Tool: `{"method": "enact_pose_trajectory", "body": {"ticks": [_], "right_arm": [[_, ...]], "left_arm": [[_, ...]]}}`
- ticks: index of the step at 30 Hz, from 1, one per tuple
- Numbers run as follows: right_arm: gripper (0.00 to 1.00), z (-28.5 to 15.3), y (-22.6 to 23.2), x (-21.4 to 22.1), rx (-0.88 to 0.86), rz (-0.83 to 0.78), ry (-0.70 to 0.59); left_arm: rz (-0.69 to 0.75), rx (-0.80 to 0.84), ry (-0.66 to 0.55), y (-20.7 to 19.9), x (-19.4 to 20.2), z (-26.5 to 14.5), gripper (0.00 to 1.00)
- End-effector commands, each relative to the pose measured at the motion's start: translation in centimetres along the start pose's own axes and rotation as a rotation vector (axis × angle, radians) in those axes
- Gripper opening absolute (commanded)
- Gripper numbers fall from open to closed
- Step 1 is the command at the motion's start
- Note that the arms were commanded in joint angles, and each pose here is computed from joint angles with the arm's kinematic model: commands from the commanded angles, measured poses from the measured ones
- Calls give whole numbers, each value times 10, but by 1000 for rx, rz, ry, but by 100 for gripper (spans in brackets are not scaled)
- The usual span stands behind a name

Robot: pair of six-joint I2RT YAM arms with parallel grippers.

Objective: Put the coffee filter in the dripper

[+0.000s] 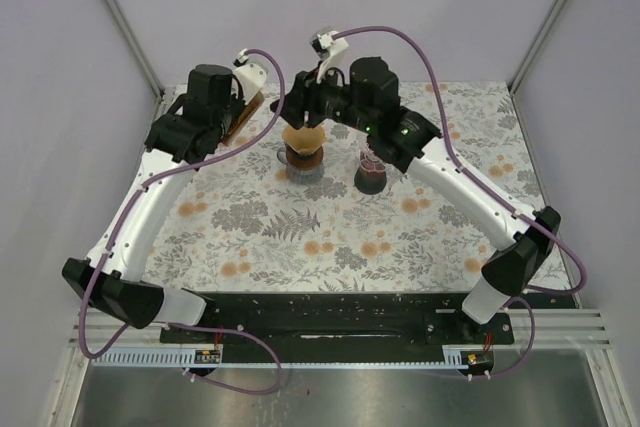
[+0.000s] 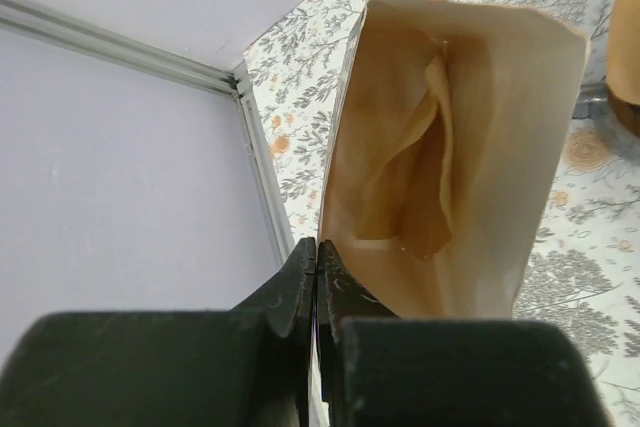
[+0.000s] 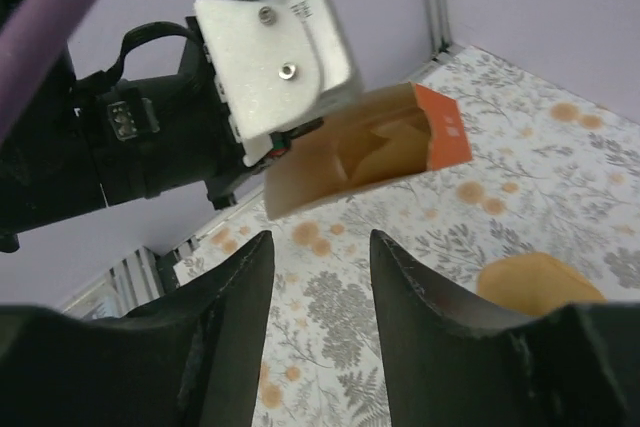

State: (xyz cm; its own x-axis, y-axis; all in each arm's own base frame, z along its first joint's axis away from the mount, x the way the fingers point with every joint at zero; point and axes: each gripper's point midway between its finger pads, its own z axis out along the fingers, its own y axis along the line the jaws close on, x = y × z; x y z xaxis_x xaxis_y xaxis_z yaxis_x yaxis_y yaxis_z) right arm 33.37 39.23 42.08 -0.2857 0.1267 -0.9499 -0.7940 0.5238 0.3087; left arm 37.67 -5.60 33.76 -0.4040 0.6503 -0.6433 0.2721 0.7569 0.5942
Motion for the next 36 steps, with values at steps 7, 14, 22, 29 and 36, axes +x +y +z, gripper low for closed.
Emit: {"method": "enact_pose_trajectory", "body": {"ticks": [7, 14, 22, 29, 36], "right_arm": [[43, 44, 23, 7, -15, 108, -65], [41, 56, 35, 4, -41, 68, -65], [41, 60, 39, 7, -51, 67, -69], [41, 83, 30, 17, -24, 74, -40], [43, 99, 4, 32, 98, 79, 1]], "left_arm": [[-280, -33, -112, 18, -23, -44, 0], [-280, 1, -116, 9, -25, -42, 0], [-288, 20, -118, 4, -27, -41, 0], [-301, 44, -130, -2, -33, -45, 0], [-321, 62, -144, -5, -39, -47, 0]]}}
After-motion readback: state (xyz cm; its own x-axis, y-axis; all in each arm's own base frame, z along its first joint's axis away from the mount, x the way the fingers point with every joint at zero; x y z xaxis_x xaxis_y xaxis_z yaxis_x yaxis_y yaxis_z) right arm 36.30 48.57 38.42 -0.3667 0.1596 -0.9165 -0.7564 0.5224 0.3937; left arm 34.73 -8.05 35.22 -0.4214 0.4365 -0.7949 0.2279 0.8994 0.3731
